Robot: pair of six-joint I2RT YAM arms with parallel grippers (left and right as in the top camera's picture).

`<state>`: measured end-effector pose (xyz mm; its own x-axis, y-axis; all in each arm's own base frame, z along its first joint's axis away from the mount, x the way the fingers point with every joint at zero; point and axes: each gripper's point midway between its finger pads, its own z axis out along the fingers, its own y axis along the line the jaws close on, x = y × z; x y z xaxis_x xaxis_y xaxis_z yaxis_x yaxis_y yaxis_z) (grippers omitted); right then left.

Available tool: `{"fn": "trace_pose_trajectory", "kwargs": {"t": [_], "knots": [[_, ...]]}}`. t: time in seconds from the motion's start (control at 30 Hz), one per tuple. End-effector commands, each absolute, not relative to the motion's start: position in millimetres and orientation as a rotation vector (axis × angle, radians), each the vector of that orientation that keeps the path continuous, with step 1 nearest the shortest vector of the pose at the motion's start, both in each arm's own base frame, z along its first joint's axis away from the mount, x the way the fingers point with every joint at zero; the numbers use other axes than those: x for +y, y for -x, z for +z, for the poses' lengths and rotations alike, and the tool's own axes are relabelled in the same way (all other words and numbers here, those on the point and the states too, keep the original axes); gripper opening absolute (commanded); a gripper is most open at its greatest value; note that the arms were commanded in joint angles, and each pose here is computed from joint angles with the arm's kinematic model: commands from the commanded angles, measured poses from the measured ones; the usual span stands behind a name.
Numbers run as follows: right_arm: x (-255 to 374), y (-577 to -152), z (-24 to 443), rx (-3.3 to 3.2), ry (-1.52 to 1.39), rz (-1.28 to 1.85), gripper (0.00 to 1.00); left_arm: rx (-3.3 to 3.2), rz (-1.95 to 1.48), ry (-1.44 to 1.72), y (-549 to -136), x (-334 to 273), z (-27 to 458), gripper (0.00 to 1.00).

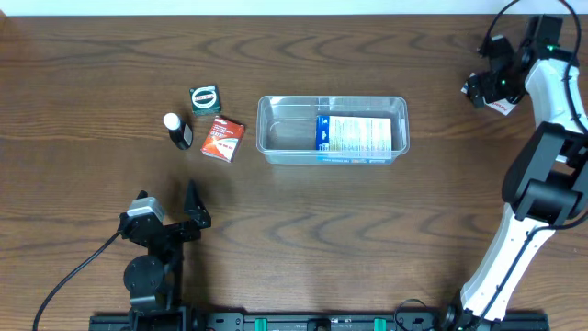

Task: Pack container
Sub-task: 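Move right gripper to the white-green box and grasp it, then carry the white-green box into the container beside the blue box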

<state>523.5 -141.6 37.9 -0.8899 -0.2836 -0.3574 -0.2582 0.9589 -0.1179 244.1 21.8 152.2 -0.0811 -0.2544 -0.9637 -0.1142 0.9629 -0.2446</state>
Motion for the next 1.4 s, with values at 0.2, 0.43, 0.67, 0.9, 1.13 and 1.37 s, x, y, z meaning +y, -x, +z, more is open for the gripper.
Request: {"fn": "trace_pose_trajectory", "kwargs": {"t": [0.2,0.43,0.67,0.9,1.13,1.37], "knots": [[-144,-525,40,2.723,0.406,-0.089,0.68,1.705,-0.091,0.296,-243,26,136,0.98],[-141,-521,38,2.744,0.387,-0.072,0.41,1.705,-0.091,0.296,-243,26,136,0.98],[-140,-517,37,2.762,0.374,-0.060,0.23,1.705,-0.091,0.296,-243,26,136,0.98],[-144,-511,39,2.792,0.338,-0.085,0.02,1.705,-0.091,0.296,-243,26,136,0.98],[-124,-513,70,2.758,0.311,-0.077,0.01,1.705,-0.091,0.296,-243,26,136,0.98],[-60,-510,143,2.610,0.656,-0.127,0.01,1.705,-0.091,0.296,-243,26,136,0.98]]}}
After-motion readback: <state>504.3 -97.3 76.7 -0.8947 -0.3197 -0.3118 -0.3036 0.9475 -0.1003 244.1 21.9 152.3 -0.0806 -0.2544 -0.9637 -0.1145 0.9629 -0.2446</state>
